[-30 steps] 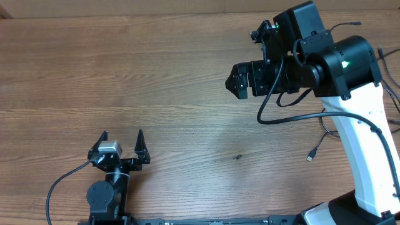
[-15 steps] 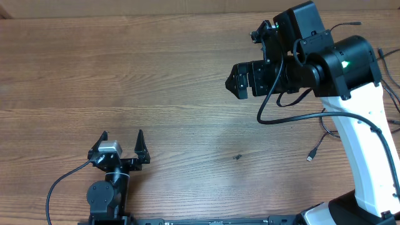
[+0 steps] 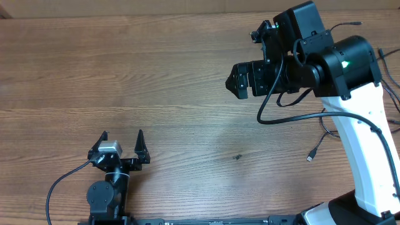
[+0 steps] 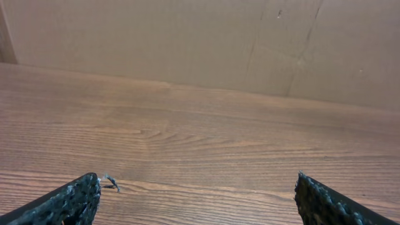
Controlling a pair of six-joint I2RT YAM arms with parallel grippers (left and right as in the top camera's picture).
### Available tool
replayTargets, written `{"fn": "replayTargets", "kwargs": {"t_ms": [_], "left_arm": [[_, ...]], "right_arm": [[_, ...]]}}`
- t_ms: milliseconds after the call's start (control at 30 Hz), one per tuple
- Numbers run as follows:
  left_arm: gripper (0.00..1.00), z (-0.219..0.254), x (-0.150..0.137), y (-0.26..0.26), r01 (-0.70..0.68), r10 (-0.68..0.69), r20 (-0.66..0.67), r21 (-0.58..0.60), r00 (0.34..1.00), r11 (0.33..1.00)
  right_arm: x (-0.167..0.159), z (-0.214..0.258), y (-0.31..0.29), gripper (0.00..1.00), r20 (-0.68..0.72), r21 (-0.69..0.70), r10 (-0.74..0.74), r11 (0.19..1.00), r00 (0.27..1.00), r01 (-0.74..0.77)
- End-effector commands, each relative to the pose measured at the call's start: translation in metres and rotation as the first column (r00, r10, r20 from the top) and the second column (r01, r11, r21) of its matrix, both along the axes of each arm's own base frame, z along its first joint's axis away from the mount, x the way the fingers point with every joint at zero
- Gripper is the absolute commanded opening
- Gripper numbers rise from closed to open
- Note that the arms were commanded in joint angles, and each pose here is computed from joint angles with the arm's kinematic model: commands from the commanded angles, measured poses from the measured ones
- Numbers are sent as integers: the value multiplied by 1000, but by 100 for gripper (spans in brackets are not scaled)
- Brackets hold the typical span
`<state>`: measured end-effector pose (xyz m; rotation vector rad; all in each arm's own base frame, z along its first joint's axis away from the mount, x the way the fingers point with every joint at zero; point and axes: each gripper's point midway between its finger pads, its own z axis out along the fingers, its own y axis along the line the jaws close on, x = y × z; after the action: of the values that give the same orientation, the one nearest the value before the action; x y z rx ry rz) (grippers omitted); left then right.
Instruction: Untangle cables
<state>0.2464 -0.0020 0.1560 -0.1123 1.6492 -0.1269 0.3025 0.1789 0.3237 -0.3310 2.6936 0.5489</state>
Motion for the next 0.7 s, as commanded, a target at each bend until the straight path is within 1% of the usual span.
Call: {"fn": "replayTargets", "kwargs": {"t_ms": [0,133,333,500,667], "left_arm": [[100,0,0,3,-13,13,3,23,1000,1000],[100,0,0,3,-13,13,3,23,1000,1000],[100,0,0,3,-13,13,3,23,1000,1000],[100,0,0,3,-13,13,3,23,1000,1000],[100,0,0,3,-13,13,3,23,1000,1000]], "right_arm": [[1,1,-1,100,15,-10,-1,1000,1000,1],[11,3,-6,100,64,-40,-24,999,998,26],[34,23,3,100,188,16,-31,999,982,29],[33,29,3,100,214,29,-33,999,976,28],[38,28,5,100,275,59,-41,998,960,26]]}}
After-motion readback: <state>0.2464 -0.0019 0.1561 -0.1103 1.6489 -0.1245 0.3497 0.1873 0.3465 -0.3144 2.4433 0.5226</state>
